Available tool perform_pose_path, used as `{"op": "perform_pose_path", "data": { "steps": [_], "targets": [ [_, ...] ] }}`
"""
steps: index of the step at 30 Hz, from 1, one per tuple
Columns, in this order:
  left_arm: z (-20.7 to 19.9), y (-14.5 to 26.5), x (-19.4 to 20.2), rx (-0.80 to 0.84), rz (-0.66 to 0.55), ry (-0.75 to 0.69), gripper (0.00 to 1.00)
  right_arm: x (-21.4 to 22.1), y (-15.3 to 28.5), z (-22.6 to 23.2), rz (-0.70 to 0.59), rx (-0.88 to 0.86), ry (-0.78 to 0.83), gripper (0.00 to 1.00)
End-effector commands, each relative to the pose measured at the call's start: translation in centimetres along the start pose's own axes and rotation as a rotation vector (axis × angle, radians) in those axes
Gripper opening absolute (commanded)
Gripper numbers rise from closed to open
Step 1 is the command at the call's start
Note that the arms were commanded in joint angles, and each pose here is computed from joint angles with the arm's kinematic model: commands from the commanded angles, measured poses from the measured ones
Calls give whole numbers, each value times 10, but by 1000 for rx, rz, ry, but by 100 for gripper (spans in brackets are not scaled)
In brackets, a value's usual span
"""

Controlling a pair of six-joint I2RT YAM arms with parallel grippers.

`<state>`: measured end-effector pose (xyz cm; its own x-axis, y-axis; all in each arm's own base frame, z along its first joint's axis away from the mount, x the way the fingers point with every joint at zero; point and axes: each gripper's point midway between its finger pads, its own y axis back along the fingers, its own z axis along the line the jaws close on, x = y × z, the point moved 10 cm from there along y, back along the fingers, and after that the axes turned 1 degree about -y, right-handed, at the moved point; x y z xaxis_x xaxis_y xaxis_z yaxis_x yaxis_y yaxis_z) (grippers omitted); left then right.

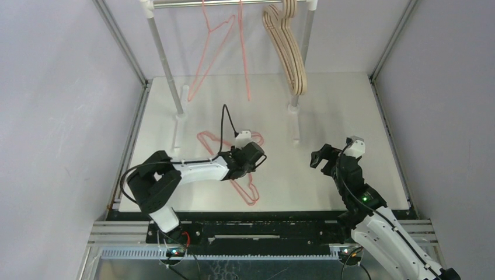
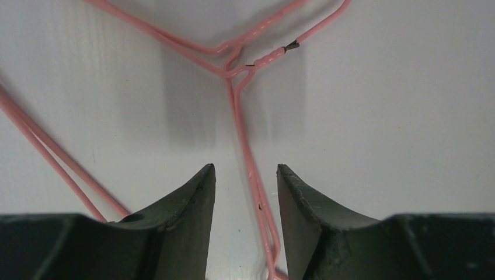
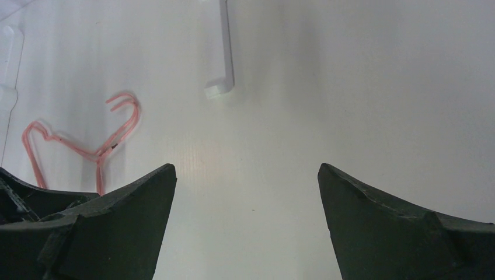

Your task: Organize the hangers

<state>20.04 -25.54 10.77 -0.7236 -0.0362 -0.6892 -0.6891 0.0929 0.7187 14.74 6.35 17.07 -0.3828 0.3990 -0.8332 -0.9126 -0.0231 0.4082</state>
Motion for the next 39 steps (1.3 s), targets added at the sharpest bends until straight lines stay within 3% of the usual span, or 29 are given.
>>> {"op": "perform_pose_path", "data": {
  "steps": [1, 7, 17, 20, 22, 39],
  "targets": [
    [-7, -5, -1, -4, -8, 23, 47, -4, -1, 5, -30, -34, -43, 100],
    [-8, -12, 5, -11, 17, 7, 43, -1, -2, 3, -26, -32, -41, 100],
    [-9, -14, 6, -7, 31, -6, 23, 1, -3, 3, -24, -39, -46, 100],
    [-8, -10, 4, -6, 29, -13, 14, 3, -4, 3, -20, -39, -45, 100],
    [-6, -4, 2, -2, 24, -18, 1, 3, -4, 3, -19, -41, -47, 100],
    [-21, 55, -14, 128, -5, -166, 0, 4, -7, 3, -13, -36, -36, 100]
  ]
}}
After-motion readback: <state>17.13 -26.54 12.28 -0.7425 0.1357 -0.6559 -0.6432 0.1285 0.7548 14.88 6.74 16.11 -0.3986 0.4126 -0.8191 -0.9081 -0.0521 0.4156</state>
